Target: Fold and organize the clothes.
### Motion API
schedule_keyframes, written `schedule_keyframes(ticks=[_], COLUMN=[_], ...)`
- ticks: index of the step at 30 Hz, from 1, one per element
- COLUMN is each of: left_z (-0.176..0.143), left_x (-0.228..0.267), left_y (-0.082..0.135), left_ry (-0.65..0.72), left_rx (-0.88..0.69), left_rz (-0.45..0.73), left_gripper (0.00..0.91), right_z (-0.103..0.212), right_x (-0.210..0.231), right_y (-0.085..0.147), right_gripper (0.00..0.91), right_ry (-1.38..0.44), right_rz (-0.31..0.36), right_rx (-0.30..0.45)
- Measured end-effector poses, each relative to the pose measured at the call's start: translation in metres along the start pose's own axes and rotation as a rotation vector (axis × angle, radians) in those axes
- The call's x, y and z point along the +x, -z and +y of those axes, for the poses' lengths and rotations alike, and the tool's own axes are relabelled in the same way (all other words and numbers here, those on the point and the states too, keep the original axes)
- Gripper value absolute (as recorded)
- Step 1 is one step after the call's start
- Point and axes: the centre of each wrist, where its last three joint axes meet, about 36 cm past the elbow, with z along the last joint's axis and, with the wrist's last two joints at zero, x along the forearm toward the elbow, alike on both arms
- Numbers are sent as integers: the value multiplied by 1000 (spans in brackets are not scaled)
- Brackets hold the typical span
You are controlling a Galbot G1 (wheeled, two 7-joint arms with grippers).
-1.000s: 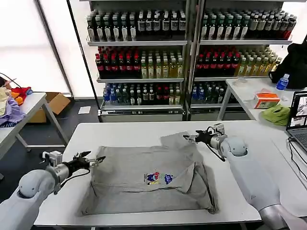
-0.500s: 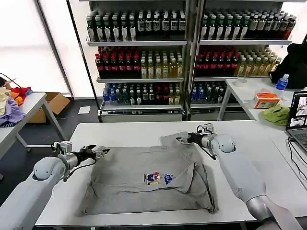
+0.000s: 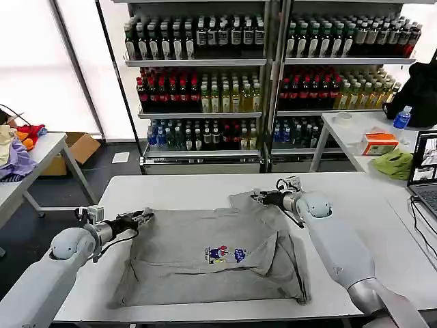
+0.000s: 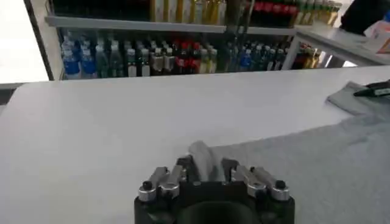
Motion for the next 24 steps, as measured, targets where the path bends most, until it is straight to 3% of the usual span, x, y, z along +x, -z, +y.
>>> schedule_keyframes(ticks=[6, 15, 24], left_z=[-2, -7, -30], left_x=[-3, 22, 65], left_y=[2, 20, 20], left_ry=[-4, 4, 14], left_rx=[12, 24, 19], left_rz=[-26, -127, -222], left_gripper=[20, 20, 20], right_z=[2, 19, 44], right_x=[5, 38, 96], right_y=[4, 22, -1], right_gripper=[0, 0, 0], right_ry=[6, 46, 72], right_rz=[-36, -176, -281], right_rx=[-27, -60, -65])
